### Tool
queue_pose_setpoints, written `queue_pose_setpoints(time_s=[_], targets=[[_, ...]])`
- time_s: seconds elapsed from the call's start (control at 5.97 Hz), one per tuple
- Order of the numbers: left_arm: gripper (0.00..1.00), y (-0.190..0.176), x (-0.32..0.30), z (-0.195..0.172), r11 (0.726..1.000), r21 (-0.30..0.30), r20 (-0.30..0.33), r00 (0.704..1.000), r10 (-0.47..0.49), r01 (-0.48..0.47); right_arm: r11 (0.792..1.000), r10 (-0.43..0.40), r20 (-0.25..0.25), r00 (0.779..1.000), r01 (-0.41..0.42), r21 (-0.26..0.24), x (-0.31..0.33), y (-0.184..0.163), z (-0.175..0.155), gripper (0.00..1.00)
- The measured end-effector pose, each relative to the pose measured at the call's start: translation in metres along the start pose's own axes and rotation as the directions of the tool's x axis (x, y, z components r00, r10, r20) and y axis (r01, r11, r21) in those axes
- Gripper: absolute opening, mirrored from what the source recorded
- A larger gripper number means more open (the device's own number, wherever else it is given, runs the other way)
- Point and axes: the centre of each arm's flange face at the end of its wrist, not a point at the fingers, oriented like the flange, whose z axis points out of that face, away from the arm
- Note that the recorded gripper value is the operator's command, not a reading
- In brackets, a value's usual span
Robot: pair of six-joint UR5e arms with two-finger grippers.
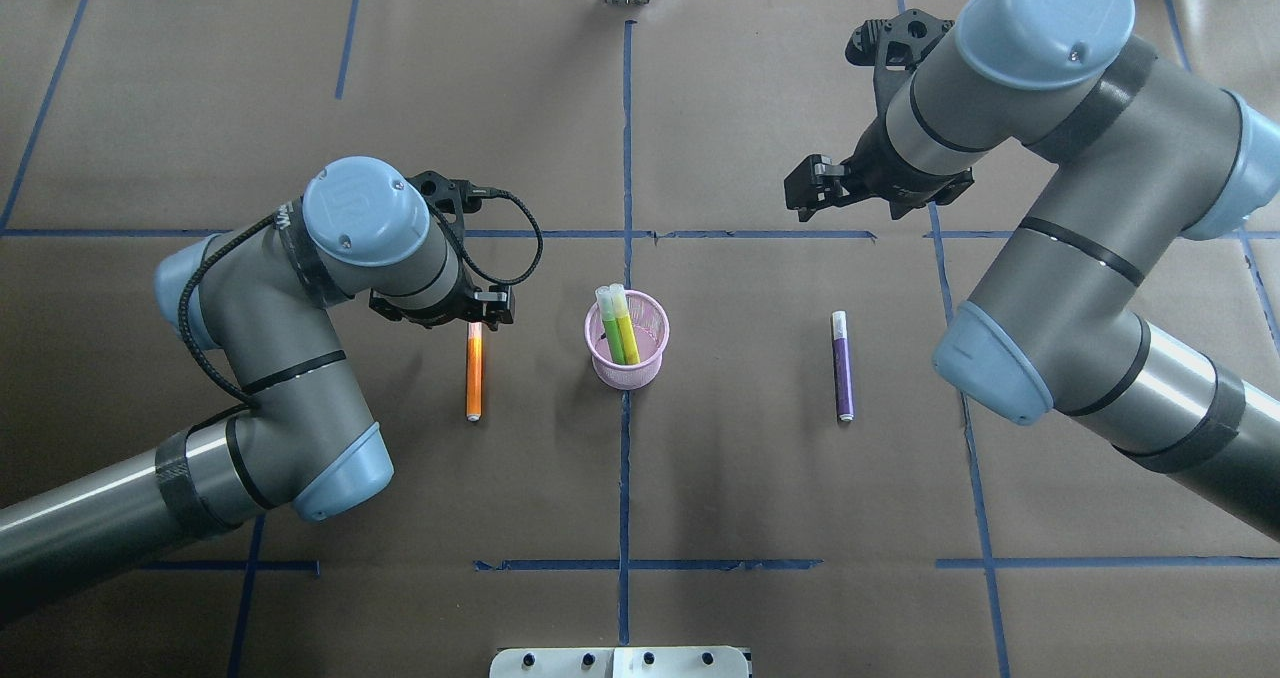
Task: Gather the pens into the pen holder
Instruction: 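Grasp the orange highlighter with the left gripper and lift it, then carry the orange highlighter with the left gripper over the pink cup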
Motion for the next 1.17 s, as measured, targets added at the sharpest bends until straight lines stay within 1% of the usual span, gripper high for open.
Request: queue_pose_setpoints(time_s=[0.17, 0.34, 0.5, 0.67, 1.01, 1.17], targets=[[0.59, 0.002, 0.000, 0.013, 1.000, 0.000, -0.002, 1.000, -0.005, 0.005, 1.000, 0.000, 0.000, 1.000, 0.000, -0.005, 0.002, -0.001, 0.000, 1.00], [0.51, 0.002, -0.001, 0.019, 1.000, -0.001, -0.001, 1.000, -0.008, 0.008, 1.000, 0.001, 0.000, 1.000, -0.001, -0.007, 0.003, -0.001, 0.000, 1.00], [0.49, 0.003, -0.001, 0.021, 1.000, -0.003, -0.001, 1.000, -0.012, 0.012, 1.000, 0.005, 0.000, 1.000, -0.005, -0.007, 0.003, -0.001, 0.000, 1.00], [0.41, 0.006, 0.001, 0.023, 1.000, -0.007, -0.001, 1.000, -0.016, 0.016, 1.000, 0.006, 0.000, 1.000, -0.006, -0.007, 0.004, -0.001, 0.001, 1.00], [0.00, 0.012, 0.004, 0.027, 1.000, -0.015, -0.001, 1.000, -0.020, 0.020, 1.000, 0.009, -0.002, 1.000, -0.009, -0.007, 0.005, 0.000, 0.002, 1.00], [0.00, 0.012, 0.005, 0.027, 1.000, -0.015, -0.002, 1.000, -0.017, 0.017, 1.000, 0.010, -0.002, 1.000, -0.010, -0.008, 0.005, 0.000, 0.002, 1.00]])
